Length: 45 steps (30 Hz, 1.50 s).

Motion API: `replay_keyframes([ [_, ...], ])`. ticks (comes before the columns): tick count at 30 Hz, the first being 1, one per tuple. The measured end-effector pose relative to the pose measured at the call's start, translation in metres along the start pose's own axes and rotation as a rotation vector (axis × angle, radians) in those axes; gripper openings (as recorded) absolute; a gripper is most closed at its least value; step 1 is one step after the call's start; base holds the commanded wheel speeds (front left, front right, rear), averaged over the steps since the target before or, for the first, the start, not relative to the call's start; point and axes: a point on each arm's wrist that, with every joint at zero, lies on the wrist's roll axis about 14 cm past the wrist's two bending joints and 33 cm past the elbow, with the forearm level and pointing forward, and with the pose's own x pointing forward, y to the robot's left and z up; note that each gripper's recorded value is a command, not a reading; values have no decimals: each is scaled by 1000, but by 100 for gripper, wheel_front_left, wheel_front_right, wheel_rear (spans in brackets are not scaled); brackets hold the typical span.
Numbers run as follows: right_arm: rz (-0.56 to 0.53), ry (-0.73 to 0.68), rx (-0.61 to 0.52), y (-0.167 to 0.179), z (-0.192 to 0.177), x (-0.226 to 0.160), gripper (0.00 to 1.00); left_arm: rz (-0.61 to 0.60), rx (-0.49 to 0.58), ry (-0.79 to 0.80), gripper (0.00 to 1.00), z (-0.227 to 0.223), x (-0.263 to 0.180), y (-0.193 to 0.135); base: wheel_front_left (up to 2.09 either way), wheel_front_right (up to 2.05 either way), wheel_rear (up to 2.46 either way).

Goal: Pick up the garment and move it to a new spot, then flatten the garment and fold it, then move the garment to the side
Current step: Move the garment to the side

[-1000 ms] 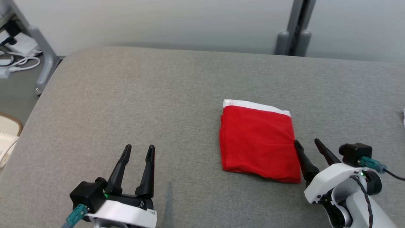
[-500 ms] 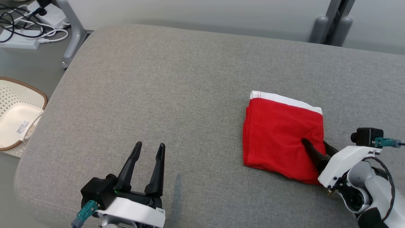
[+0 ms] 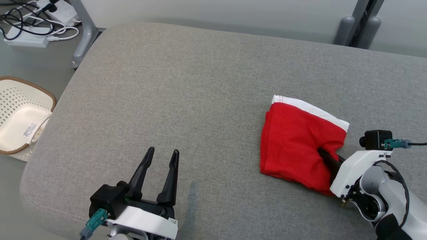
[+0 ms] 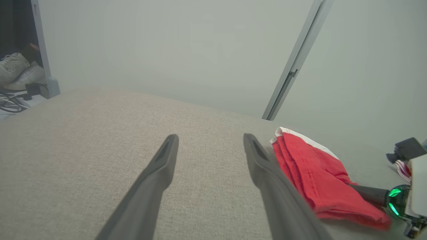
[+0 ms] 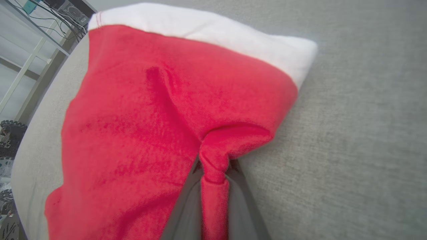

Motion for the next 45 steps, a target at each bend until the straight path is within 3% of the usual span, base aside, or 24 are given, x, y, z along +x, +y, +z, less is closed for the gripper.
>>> replay_keyframes([
  [10, -77, -38, -102, -33, 12, -27, 0, -109, -9, -5, 100, 0, 7, -33, 0, 0, 0],
  [19, -150, -48, -380, -79, 51, -64, 0, -281, 1, 42, 100, -19, 26, -83, 0, 0, 0],
  [29, -290, -46, -661, -154, 110, -112, 0, -530, -9, 112, 100, -55, 66, -154, 0, 0, 0],
  [37, -444, 37, -720, -220, 122, -159, 0, -670, -57, 164, 100, -86, 86, -195, 0, 0, 0],
  [45, -614, 162, -745, -275, 123, -217, 0, -703, -95, 223, 100, -111, 88, -204, 0, 0, 0],
])
